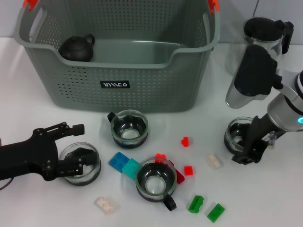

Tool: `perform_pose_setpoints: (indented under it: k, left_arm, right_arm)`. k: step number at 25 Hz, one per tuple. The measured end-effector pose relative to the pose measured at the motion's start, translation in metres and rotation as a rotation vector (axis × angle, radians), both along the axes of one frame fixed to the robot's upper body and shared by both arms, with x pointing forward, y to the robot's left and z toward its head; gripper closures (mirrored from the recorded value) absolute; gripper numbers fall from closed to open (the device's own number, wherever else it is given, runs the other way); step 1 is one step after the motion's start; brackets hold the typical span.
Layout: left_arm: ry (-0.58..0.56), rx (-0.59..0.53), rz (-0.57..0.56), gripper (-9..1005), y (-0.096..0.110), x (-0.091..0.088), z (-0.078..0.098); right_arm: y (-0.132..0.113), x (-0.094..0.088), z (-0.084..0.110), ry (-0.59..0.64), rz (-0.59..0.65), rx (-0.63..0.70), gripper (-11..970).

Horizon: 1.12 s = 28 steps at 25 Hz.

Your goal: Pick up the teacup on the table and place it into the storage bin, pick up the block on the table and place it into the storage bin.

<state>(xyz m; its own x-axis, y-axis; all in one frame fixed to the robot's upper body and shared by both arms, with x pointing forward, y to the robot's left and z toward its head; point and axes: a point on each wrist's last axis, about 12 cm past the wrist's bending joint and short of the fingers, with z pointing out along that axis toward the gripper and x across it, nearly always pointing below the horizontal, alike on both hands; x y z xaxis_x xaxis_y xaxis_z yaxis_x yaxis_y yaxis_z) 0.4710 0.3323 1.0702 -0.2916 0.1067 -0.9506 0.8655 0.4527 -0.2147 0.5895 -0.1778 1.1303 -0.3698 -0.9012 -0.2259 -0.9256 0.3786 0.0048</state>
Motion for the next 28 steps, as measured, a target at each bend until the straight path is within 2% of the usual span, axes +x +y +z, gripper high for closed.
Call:
perform_pose_setpoints:
  k: [2,7,15,19,23,25,26,28]
  left_arm:
    - [0.0,0.0,0.0,124,0.0,0.0,0.0]
    - [0.0,0.002,0.001,124,0.0,0.0,0.0]
    - [-0.001,0.002,0.002,124,0.0,0.0,0.0]
    - [-0.001,0.002,0.002,123,0.0,0.0,0.0]
    - [-0.002,0.002,0.003,123,0.0,0.0,0.0]
    - [-0.004,0.004,0.004,123,0.0,0.0,0.0]
    - [-0.005,0.005,0.005,123,0.0,0.0,0.0]
    - [-0.005,0.008,0.009,123,0.0,0.001,-0.001]
  right_arm:
    - [0.002,-0.001,0.004,0.008,0.007,0.026,547]
    - [0.001,-0.002,0.006,0.016,0.007,0.02,787]
    - [0.0,-0.002,0.007,0.021,-0.008,0.016,871]
    - [-0.004,-0.005,0.021,0.032,-0.016,0.061,903]
    - [-0.011,-0.01,0.057,0.054,-0.043,0.286,904]
    - [-0.021,-0.012,0.075,0.038,-0.064,0.494,904]
    - [-0.021,-0.012,0.075,0.038,-0.064,0.494,904]
    - [-0.03,-0.013,0.08,0.004,-0.072,0.646,904]
